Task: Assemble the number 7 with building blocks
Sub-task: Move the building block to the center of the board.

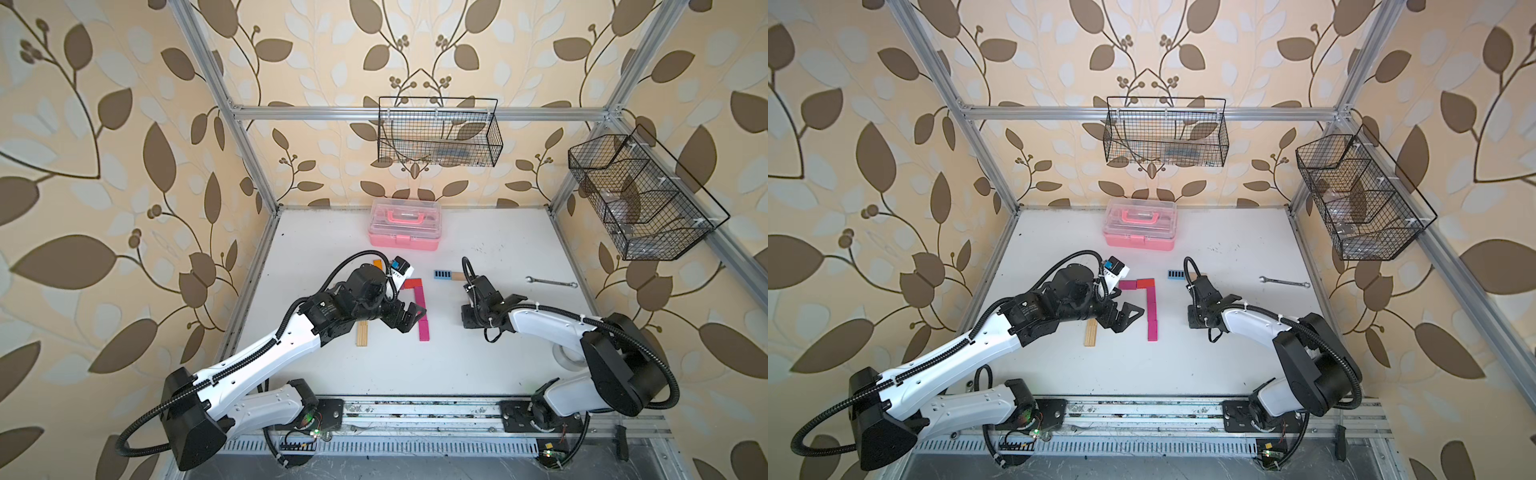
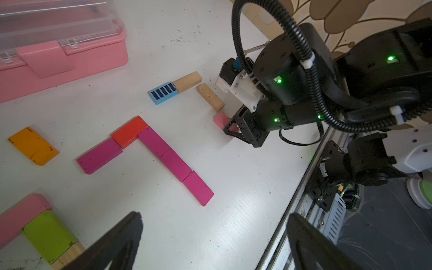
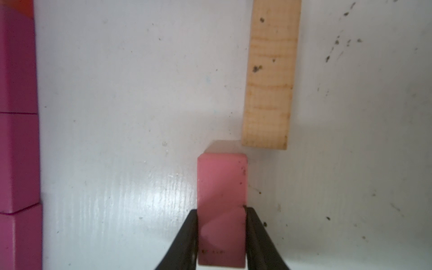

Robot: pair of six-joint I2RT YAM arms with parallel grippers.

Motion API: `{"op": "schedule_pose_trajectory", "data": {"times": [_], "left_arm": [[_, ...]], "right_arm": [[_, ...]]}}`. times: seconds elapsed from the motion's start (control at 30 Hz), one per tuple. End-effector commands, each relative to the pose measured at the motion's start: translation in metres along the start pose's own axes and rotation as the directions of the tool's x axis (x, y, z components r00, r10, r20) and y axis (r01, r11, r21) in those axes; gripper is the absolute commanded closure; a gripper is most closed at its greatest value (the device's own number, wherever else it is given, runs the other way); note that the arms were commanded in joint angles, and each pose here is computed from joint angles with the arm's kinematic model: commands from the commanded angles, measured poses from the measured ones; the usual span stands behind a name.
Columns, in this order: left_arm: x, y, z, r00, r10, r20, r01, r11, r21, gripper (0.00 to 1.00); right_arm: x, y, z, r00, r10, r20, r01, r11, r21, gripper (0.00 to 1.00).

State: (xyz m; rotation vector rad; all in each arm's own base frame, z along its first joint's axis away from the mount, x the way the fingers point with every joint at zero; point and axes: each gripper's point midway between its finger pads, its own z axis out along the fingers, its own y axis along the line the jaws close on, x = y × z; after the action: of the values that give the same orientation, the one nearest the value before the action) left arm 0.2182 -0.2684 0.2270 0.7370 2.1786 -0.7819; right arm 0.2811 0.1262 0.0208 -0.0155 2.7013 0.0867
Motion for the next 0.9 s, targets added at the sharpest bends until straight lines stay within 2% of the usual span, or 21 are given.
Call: {"op": "schedule_pose_trajectory", "data": {"times": [0.0,0.67,0.8,0.87], "left_arm": [[-0.011,-0.012,-0.004,0.999,0.031,0.034,-0.033,0.998,0.051,0.01],[-0.012,-0.008,-0.005,0.998,0.02,0.056,-0.022,0.999,0.03,0.01],[-0.012,0.004,-0.001,0.998,0.002,0.06,-0.001,1.0,-0.028,0.01],[-0.009,0.018,0.003,0.998,-0.019,0.052,0.025,0.994,-0.105,0.01]], "right_arm": [[0.01,-0.011,0.004,1.0,0.007,-0.024,-0.007,1.0,0.015,0.69],[0.019,-0.02,0.004,0.998,0.043,-0.055,-0.042,0.999,0.012,0.68],[0.017,-0.022,0.005,0.997,0.054,-0.058,-0.054,0.998,0.012,0.68],[0.017,-0.022,0.006,0.997,0.057,-0.061,-0.056,0.998,0.011,0.68]]}}
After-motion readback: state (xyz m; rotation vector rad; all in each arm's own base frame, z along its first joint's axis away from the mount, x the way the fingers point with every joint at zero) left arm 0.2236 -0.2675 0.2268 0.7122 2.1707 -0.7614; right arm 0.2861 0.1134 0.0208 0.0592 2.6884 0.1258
